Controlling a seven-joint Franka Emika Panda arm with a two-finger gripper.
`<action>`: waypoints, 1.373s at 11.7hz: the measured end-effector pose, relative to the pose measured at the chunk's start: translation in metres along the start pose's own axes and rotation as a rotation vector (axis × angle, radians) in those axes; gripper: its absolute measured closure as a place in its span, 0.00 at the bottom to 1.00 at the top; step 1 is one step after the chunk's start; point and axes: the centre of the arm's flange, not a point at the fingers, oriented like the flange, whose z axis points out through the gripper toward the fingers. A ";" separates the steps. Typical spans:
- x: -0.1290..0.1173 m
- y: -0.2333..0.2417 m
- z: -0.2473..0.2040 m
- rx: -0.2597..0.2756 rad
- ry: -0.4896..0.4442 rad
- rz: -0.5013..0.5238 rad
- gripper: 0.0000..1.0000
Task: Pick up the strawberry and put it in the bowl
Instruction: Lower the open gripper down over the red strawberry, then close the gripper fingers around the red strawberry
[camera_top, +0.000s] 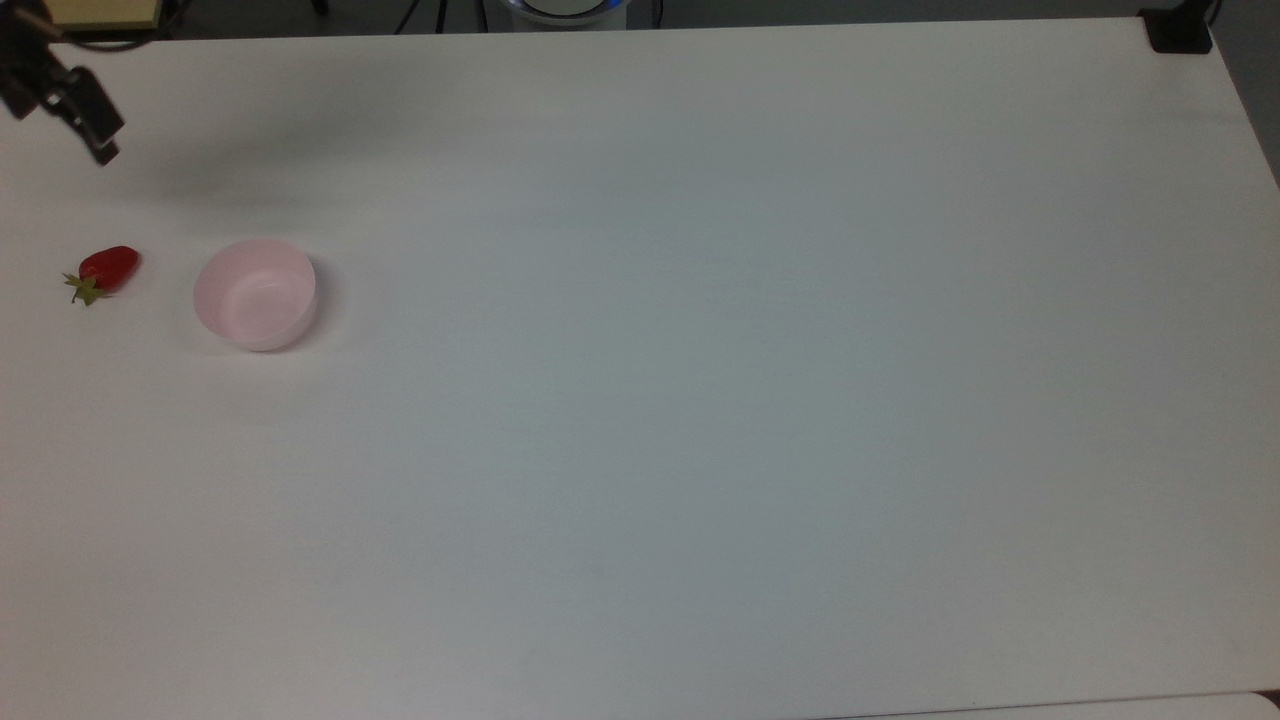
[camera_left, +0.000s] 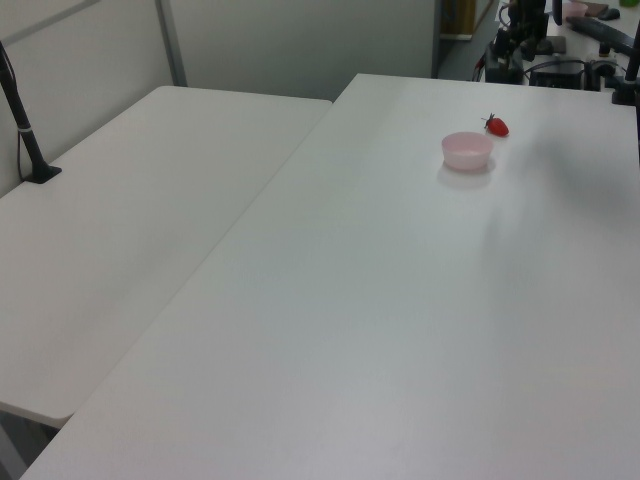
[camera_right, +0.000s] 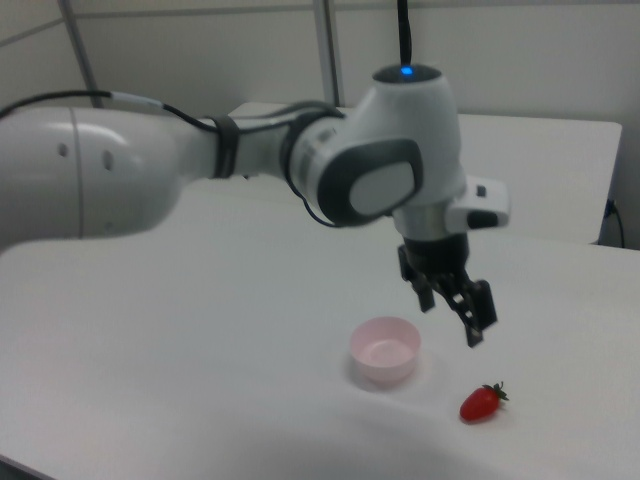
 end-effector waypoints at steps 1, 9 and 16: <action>0.008 0.009 0.023 -0.004 0.024 0.014 0.03; 0.026 0.008 0.143 -0.006 0.042 0.018 0.10; 0.031 -0.007 0.176 -0.008 0.051 -0.009 0.40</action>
